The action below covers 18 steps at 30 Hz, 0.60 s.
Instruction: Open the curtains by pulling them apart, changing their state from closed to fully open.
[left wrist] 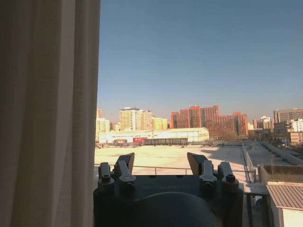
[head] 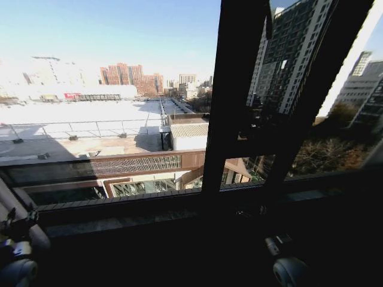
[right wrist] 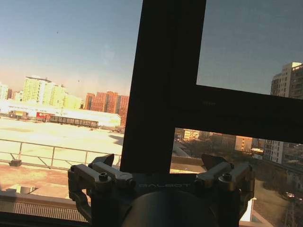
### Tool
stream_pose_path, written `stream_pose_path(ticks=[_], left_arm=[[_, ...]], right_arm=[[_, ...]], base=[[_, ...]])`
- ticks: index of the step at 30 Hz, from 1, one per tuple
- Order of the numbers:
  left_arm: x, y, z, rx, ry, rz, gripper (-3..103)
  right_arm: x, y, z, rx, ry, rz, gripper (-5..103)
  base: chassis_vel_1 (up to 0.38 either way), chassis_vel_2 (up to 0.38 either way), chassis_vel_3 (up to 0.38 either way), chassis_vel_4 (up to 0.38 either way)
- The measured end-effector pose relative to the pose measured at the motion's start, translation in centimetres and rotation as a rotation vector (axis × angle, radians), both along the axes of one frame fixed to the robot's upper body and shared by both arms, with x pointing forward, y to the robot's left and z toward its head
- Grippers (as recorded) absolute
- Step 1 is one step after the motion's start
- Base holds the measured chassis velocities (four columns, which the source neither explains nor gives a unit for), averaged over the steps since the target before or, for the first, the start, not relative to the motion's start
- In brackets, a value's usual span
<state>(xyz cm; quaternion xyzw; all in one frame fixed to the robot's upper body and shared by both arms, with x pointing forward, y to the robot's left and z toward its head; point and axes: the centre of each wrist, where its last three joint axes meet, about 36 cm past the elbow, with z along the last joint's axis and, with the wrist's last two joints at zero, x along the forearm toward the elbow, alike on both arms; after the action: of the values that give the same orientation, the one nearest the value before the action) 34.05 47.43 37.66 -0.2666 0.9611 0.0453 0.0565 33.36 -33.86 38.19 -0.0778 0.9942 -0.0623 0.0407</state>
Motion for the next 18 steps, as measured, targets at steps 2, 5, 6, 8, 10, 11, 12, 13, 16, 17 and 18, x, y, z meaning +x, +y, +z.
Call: stream_pose_path(ticks=[2,5,6,8,10,11,12,13,16,17,18], left_arm=[[0.2,-3.2,0.2,-0.044,-0.009,-0.052,76],[0.4,-5.0,0.5,-0.067,-0.018,-0.110,81],[0.4,-5.6,0.6,-0.077,-0.024,-0.144,86],[0.4,-6.2,0.7,-0.096,-0.030,-0.179,97],[0.4,-6.2,0.7,-0.107,-0.031,-0.196,98],[0.4,-6.1,0.6,-0.119,-0.031,-0.212,100],[0.4,-5.8,0.5,-0.126,-0.028,-0.222,100],[0.4,-5.5,0.4,-0.127,-0.025,-0.230,100],[0.4,-4.9,0.3,-0.139,-0.027,-0.242,100],[0.4,-4.7,0.3,-0.148,-0.031,-0.246,100],[0.5,-4.5,0.3,-0.152,-0.033,-0.248,100]], right_arm=[[0.0,0.0,0.0,0.000,0.000,0.000,100],[0.0,0.0,0.0,0.000,0.000,0.000,100],[0.0,0.0,0.0,0.000,0.000,0.000,100],[0.0,0.0,0.0,0.000,0.000,0.000,100],[0.0,0.0,0.0,0.000,0.000,0.000,100],[0.0,0.0,0.0,0.000,0.000,0.000,100],[0.0,0.0,0.0,0.000,0.000,0.000,100],[0.0,0.0,0.0,0.000,0.000,0.000,100],[0.0,0.0,0.0,0.000,0.000,0.000,100],[0.0,0.0,0.0,0.000,0.000,0.000,100],[0.0,0.0,0.0,0.000,0.000,0.000,100]], base=[[0.000,0.000,0.000,0.000],[0.000,0.000,0.000,0.000],[0.000,0.000,0.000,0.000],[0.000,0.000,0.000,0.000],[0.000,0.000,0.000,0.000],[0.000,0.000,0.000,0.000],[0.000,0.000,0.000,0.000],[0.000,0.000,0.000,0.000],[0.000,0.000,0.000,0.000],[0.000,0.000,0.000,0.000],[0.000,0.000,0.000,0.000]])
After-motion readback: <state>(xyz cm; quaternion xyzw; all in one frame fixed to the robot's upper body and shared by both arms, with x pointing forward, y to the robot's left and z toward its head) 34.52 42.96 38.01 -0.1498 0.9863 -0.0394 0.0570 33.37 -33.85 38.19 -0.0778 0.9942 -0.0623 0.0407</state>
